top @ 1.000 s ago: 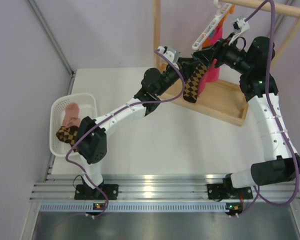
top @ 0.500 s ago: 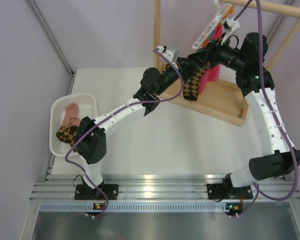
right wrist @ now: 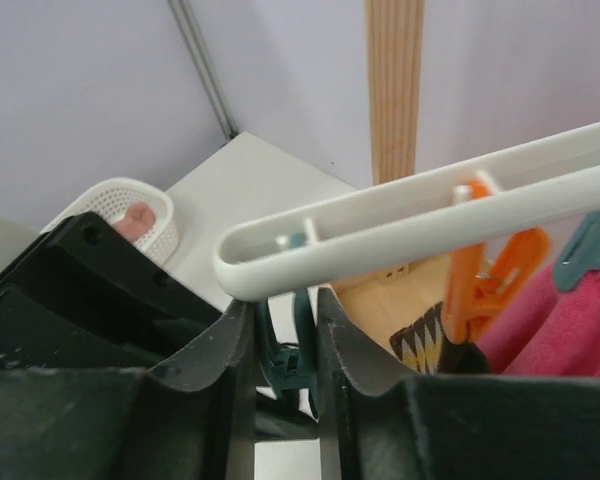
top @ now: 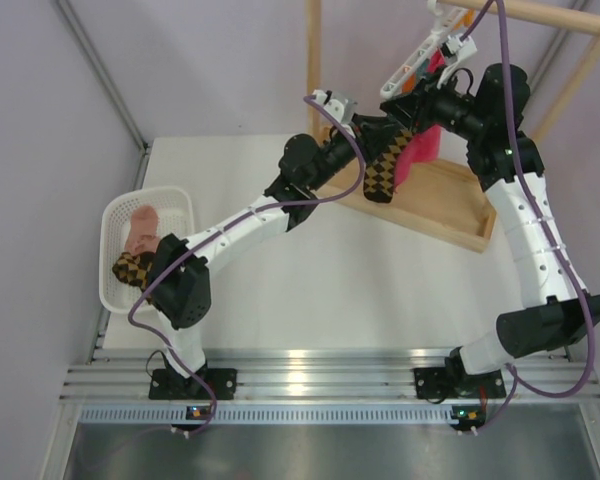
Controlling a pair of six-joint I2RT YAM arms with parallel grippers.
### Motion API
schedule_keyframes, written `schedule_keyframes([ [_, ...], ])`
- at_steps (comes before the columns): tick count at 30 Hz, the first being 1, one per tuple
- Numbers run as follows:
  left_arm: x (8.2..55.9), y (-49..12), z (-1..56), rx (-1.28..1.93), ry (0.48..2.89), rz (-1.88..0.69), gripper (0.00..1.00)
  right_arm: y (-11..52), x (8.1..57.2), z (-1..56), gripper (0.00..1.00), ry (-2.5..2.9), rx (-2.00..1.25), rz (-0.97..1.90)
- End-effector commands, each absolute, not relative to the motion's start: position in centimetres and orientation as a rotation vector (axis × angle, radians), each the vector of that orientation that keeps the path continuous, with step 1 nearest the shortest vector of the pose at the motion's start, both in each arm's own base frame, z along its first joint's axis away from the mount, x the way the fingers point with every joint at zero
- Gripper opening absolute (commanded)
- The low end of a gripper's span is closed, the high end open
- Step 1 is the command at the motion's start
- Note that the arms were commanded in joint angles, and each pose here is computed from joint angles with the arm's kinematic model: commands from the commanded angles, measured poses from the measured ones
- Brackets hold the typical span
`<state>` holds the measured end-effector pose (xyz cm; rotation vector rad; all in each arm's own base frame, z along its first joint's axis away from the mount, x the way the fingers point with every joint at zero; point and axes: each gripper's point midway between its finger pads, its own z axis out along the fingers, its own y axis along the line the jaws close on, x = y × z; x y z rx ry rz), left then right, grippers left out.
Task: Clip the socks to the hanger
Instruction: Open the clamp at the hanger.
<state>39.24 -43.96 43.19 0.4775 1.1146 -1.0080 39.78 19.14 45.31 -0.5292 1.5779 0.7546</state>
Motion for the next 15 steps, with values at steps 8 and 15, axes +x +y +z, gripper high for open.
schedule_keyframes([
  [8, 37.0, -42.5, 46.8, 0.477, 1.042, -1.039, 0.33, 20.1, 38.4, 49.3, 0.00, 1.460, -0.489, 0.832],
  [15, 35.9, -41.2, 46.8, 0.490, 1.075, -1.030, 0.64, 20.2, 38.6, 49.3, 0.00, 1.460, -0.471, 0.847],
])
